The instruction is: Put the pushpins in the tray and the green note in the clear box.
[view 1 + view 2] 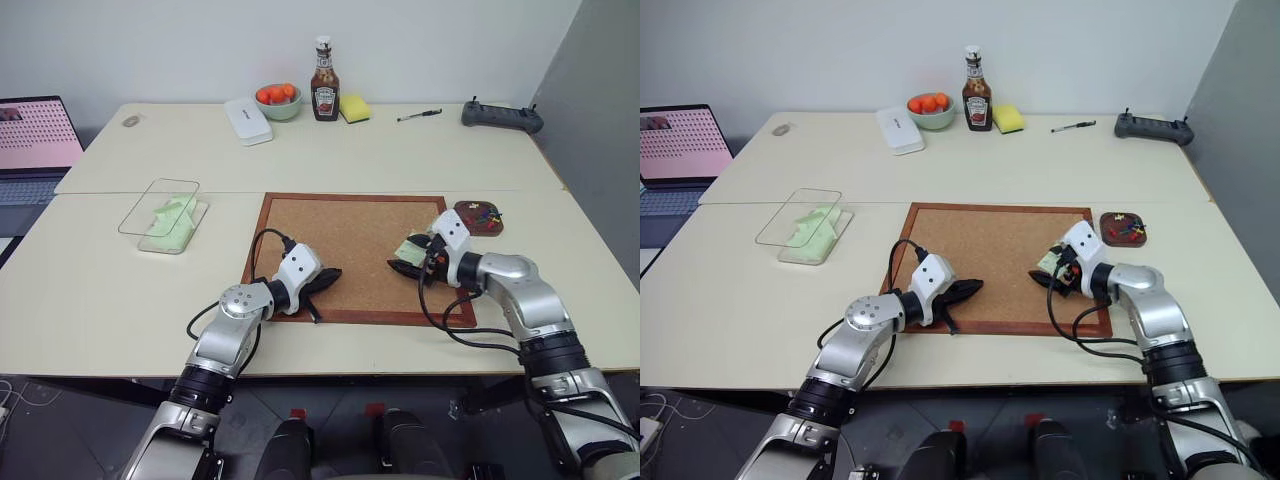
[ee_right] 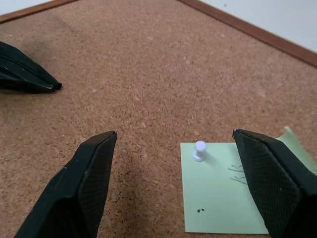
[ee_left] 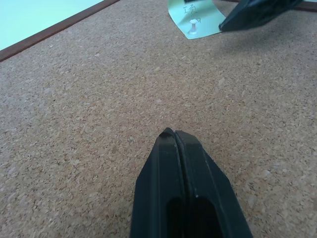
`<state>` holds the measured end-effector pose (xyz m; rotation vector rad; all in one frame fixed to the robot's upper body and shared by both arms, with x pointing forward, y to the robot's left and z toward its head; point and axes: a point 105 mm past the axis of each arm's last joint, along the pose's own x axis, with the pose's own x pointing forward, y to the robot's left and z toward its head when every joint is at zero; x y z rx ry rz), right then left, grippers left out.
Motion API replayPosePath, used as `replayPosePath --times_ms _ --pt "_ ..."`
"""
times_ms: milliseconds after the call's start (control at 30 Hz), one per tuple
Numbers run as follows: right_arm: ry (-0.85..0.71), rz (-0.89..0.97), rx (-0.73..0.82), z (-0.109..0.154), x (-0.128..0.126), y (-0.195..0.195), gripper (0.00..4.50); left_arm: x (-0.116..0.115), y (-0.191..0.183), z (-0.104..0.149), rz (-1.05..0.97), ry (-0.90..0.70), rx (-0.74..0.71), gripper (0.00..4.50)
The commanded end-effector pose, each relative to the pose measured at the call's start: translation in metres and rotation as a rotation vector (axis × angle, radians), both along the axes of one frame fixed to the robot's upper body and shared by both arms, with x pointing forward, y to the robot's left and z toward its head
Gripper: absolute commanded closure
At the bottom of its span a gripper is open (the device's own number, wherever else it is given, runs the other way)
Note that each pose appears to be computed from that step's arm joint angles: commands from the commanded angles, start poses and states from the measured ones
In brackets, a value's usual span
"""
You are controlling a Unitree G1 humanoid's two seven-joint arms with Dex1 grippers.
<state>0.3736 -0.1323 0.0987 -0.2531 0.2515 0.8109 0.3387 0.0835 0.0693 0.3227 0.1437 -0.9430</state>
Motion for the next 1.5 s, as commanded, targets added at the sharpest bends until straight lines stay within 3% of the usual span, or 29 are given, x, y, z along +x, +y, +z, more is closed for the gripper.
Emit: replayPosePath --times_ms 33,200,567,767,1167,1500 --pt "-0.058 -0.013 0.009 0.012 0.009 0.0 1.39 -0.012 0.0 -0.031 -0.016 0.103 0.057 4.5" --pt "-0.045 -0.017 0.035 0.011 0.009 -0.002 2.5 -0.013 0.0 -0.032 -0.015 0.104 0.057 4.5" --pt "-0.028 -0.039 0.09 0.015 0.009 -0.006 4.42 -0.014 -0.001 -0.033 -0.019 0.105 0.058 4.5" --pt "-0.034 -0.029 0.097 0.017 0.009 -0.003 4.42 -0.014 -0.001 -0.033 -0.02 0.107 0.06 4.5" --pt "-0.126 0.015 0.169 0.049 0.007 0.004 4.42 -0.015 -0.001 -0.035 -0.021 0.11 0.06 4.5" --pt "-0.189 0.109 0.084 0.063 -0.006 0.005 4.42 -0.009 -0.003 -0.024 0.0 0.105 0.005 4.5"
